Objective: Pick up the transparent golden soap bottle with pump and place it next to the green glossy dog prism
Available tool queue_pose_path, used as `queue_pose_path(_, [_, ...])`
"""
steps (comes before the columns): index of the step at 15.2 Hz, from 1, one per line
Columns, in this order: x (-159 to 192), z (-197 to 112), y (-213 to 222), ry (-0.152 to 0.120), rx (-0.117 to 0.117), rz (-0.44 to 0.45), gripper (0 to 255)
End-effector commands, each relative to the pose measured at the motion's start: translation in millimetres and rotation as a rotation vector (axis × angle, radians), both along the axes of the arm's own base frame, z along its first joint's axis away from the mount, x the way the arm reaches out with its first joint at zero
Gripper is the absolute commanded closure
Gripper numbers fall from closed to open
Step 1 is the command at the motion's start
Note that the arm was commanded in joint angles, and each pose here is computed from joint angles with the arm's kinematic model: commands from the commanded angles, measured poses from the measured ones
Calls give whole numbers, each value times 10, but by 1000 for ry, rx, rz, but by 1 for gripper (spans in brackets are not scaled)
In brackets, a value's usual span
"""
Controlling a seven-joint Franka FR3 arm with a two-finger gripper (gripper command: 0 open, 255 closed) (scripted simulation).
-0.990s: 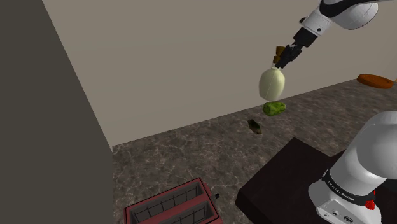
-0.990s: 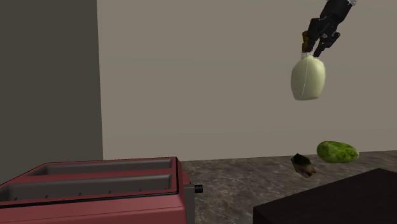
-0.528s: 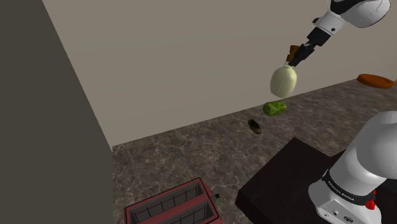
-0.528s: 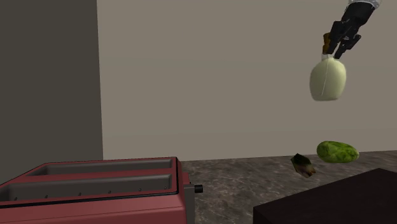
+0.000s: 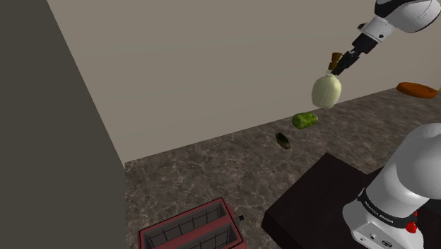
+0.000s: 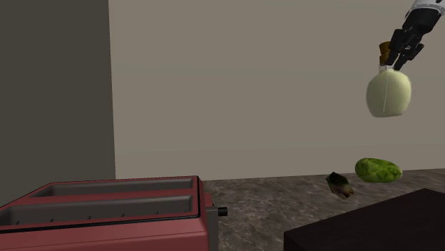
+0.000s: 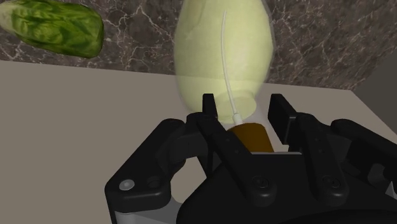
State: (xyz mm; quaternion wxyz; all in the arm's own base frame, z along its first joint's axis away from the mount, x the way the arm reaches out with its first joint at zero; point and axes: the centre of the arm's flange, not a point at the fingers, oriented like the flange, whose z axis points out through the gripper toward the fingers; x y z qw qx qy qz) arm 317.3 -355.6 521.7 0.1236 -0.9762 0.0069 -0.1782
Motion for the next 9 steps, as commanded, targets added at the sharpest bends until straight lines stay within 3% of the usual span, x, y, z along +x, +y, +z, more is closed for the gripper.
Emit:
queue_pose_path(1, [8, -95, -10, -1, -1, 0, 255])
queue_pose_path(9, [8, -517, -10, -1, -1, 0, 255])
